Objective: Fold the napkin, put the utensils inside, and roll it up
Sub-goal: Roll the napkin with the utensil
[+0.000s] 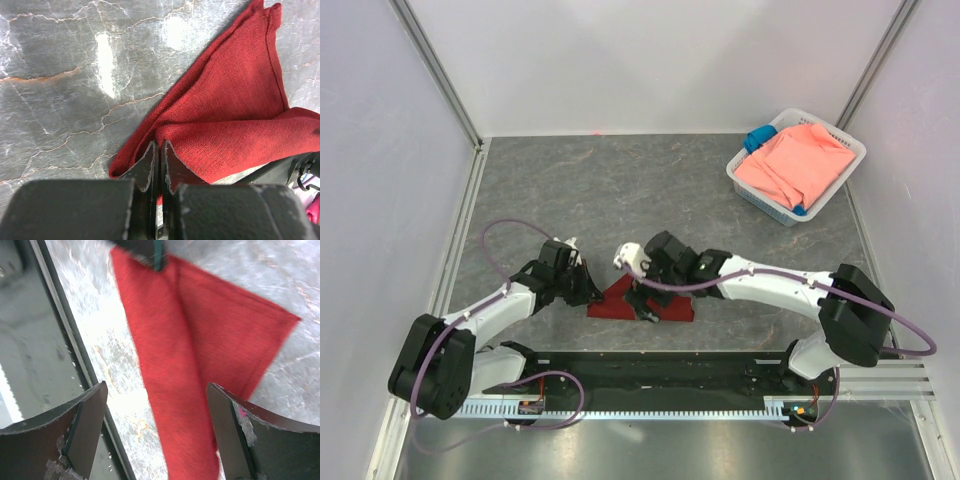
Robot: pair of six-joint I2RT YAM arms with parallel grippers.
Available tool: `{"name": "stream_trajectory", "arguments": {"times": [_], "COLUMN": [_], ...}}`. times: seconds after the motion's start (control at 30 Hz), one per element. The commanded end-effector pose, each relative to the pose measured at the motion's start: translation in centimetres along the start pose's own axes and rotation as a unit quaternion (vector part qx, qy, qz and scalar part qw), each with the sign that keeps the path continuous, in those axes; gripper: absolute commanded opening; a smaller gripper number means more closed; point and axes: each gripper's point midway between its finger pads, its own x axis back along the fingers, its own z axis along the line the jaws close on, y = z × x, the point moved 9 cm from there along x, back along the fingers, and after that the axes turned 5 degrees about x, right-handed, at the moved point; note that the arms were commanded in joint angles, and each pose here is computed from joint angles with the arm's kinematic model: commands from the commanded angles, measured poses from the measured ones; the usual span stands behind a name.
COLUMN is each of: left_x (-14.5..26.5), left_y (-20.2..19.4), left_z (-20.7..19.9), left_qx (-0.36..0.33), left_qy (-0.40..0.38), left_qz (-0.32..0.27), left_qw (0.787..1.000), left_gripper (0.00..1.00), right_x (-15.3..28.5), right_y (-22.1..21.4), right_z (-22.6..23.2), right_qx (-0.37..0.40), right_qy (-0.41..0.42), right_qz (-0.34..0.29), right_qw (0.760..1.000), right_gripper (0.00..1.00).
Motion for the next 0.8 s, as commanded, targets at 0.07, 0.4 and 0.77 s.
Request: {"name": "stream_trajectory", "arguments": {"times": [0.07,0.4,0.77], "left_x": [-0.1,-0.4,-0.5], "left_y": [0.4,0.7,0.8], "left_z": [0.0,-0.2,-0.5], "left_qx": [-0.013,-0.015,-0.023], "left_qy": [0.022,0.022,0.011], "left_qz": [0.019,0.027,0.034], "left_qw": [0.999,0.999,0.999], "left_gripper": [0.02,0.02,0.02], "right_x": [-1.4,-4.2,-6.0], "right_y": [-0.4,-1.0,-2.0], "right_z": [1.7,2.1,1.6], "right_qx": [0.101,0.158,0.168], "right_qy": [-0.102,-0.107,-0.106], "right_qz": [0.008,0.053,0.083], "right_qw": [0.99,0.98,0.977], "right_gripper": [0.89,0.9,0.89]}}
